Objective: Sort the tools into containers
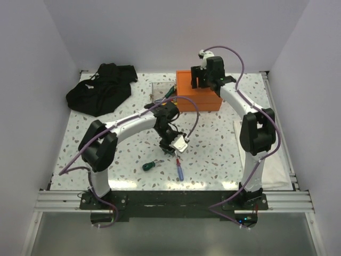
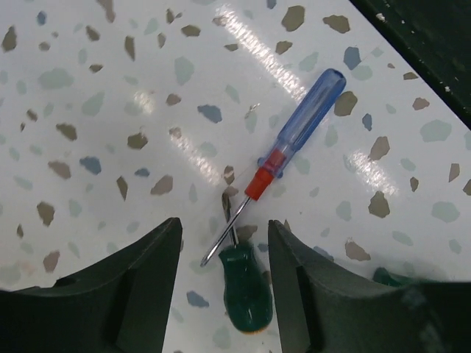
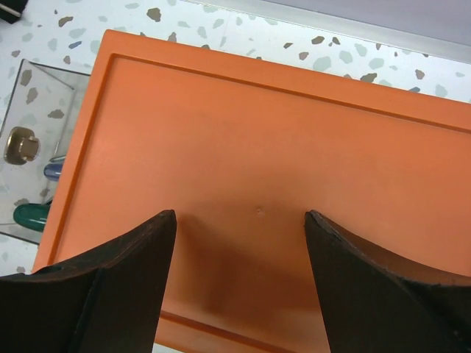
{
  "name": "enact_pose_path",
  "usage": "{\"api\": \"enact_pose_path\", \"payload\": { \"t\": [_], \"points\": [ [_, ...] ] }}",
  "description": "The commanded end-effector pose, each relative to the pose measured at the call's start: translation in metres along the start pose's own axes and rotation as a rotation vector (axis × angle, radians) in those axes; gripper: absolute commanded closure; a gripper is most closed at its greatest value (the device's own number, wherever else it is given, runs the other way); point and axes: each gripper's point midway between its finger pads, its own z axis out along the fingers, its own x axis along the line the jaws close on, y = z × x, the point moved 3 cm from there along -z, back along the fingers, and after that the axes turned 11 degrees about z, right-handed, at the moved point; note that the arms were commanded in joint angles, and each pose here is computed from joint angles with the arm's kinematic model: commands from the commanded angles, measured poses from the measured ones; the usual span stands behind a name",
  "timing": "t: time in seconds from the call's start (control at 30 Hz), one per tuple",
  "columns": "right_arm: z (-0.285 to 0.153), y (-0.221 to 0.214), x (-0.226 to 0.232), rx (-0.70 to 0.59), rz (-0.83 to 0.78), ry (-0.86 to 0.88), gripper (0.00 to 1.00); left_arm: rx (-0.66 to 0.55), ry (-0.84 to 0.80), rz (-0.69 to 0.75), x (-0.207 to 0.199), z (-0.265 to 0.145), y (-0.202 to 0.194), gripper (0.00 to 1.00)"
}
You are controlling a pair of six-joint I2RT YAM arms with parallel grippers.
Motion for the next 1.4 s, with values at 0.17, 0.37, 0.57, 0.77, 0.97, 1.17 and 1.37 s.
{"api": "enact_pose_path", "payload": {
  "t": [0.17,0.37,0.57,0.77,0.97,1.17,1.37],
  "points": [
    [0.007,-0.014,-0.001,0.059,0.105,0.003,0.26,-0.079,-0.243,0.253,-0.019,0.058,0.026,0.49],
    [0.013,-0.010,-0.001,0.059,0.123,0.007,0.26,-0.052,-0.327,0.261,-0.034,0.075,0.016,0.57],
    [0.010,-0.009,0.000,0.054,0.124,0.012,0.25,-0.034,-0.270,0.258,-0.025,0.084,0.008,0.69],
    [0.005,-0.009,-0.003,0.055,0.095,-0.004,0.25,-0.064,-0.197,0.277,0.006,0.066,0.016,0.92],
    [-0.003,-0.009,-0.007,0.049,0.076,-0.014,0.25,-0.135,0.002,0.177,0.064,0.007,0.037,1.00],
    [-0.009,-0.007,-0.012,0.037,0.070,-0.030,0.24,-0.139,0.150,0.036,0.079,-0.044,0.037,1.00],
    [-0.009,-0.010,-0.014,0.052,0.087,-0.022,0.24,-0.092,0.415,-0.223,0.082,-0.112,-0.011,1.00]
  ]
}}
